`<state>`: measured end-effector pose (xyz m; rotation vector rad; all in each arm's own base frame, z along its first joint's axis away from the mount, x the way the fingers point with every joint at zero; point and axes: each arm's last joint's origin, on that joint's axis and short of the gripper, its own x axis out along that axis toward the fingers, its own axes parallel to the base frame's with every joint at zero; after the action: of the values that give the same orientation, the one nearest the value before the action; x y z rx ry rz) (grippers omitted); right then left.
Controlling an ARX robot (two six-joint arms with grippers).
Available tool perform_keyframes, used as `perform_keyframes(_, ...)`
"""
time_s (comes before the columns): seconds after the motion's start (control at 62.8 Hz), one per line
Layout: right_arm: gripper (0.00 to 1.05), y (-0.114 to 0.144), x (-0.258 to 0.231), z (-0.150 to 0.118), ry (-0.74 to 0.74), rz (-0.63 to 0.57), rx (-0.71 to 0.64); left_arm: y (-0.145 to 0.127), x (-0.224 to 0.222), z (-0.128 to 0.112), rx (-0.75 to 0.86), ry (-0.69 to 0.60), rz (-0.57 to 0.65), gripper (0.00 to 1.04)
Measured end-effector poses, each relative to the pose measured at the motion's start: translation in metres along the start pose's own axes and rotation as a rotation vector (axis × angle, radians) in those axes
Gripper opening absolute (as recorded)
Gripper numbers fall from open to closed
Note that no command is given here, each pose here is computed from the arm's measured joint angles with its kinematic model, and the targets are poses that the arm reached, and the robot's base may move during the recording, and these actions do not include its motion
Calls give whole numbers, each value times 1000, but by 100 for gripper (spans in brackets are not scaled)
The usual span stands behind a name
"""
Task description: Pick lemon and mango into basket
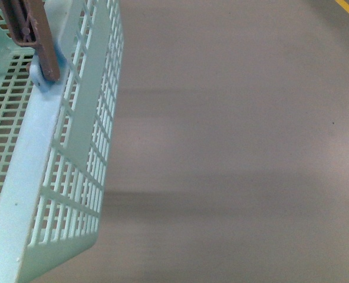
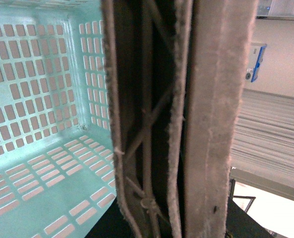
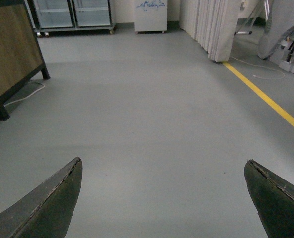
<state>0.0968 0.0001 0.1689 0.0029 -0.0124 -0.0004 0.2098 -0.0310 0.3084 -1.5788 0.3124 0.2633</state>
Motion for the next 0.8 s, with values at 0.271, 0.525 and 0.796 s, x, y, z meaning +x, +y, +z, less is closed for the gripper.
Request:
perform_keyframes(0.271,96,0,0,0,0,1,0,0,0,0,0,0,0,18)
perform_keyframes(0.525,96,0,0,0,0,1,0,0,0,0,0,0,0,18)
perform_keyframes(0.796,96,0,0,0,0,1,0,0,0,0,0,0,0,18)
